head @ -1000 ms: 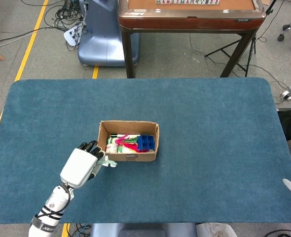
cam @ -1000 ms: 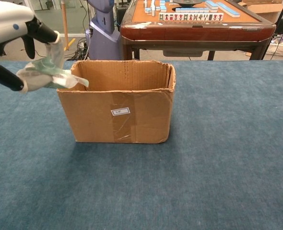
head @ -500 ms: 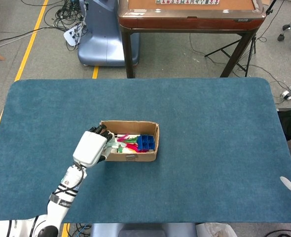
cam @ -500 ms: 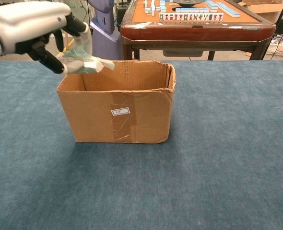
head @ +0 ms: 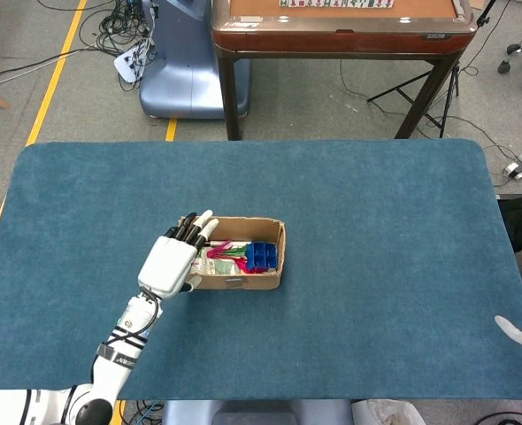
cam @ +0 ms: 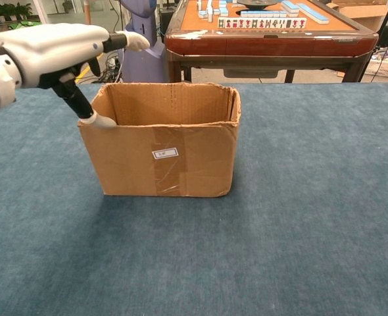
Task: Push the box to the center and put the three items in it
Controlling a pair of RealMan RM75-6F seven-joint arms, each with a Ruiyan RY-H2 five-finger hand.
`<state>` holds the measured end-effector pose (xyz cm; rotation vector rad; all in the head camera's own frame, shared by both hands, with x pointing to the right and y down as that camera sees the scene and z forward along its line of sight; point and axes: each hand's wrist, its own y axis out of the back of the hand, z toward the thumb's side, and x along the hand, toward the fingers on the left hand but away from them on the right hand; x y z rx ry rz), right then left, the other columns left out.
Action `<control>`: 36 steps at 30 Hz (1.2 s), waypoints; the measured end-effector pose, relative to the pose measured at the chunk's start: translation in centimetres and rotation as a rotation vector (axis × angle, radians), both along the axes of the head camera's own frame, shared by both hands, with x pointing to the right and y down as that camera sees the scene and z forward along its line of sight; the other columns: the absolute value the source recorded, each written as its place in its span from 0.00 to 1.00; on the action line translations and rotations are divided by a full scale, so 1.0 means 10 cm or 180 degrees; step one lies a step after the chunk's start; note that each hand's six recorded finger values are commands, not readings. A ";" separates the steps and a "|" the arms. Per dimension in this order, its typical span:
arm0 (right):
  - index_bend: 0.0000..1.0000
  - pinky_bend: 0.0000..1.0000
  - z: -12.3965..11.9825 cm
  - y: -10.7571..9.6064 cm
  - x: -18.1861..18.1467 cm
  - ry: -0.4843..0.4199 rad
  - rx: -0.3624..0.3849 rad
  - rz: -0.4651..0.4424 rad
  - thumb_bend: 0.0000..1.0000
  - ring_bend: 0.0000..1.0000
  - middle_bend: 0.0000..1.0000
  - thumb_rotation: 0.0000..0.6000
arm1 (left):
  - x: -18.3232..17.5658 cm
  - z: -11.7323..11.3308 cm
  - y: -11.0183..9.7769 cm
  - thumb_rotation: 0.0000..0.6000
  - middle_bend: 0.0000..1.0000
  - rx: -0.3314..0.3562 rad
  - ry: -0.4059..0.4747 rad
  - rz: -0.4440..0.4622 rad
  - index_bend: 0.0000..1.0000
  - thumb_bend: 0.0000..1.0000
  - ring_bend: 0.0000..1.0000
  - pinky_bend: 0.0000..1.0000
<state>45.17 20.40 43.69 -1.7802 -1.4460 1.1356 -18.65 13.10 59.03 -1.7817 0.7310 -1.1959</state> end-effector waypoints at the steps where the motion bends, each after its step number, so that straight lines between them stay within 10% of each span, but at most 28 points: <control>1: 0.15 0.11 0.01 0.00 0.00 0.0009 -0.0009 -0.0004 0.04 0.03 0.19 1.00 | -0.02 -0.02 0.01 1.00 0.00 0.0020 -0.0004 -0.0012 0.08 0.14 0.00 0.26; 23: 0.16 0.11 0.56 -0.10 -0.25 0.0630 -0.0345 -0.0290 0.04 0.03 0.19 1.00 | -1.24 -0.61 0.76 1.00 0.05 0.0042 -0.0690 -0.0303 0.24 0.14 0.01 0.25; 36: 0.16 0.11 1.00 -0.18 -0.37 0.0884 -0.0677 -0.0433 0.04 0.03 0.19 1.00 | -1.87 -0.78 1.05 1.00 0.15 0.0431 -0.0460 -0.0599 0.34 0.14 0.05 0.25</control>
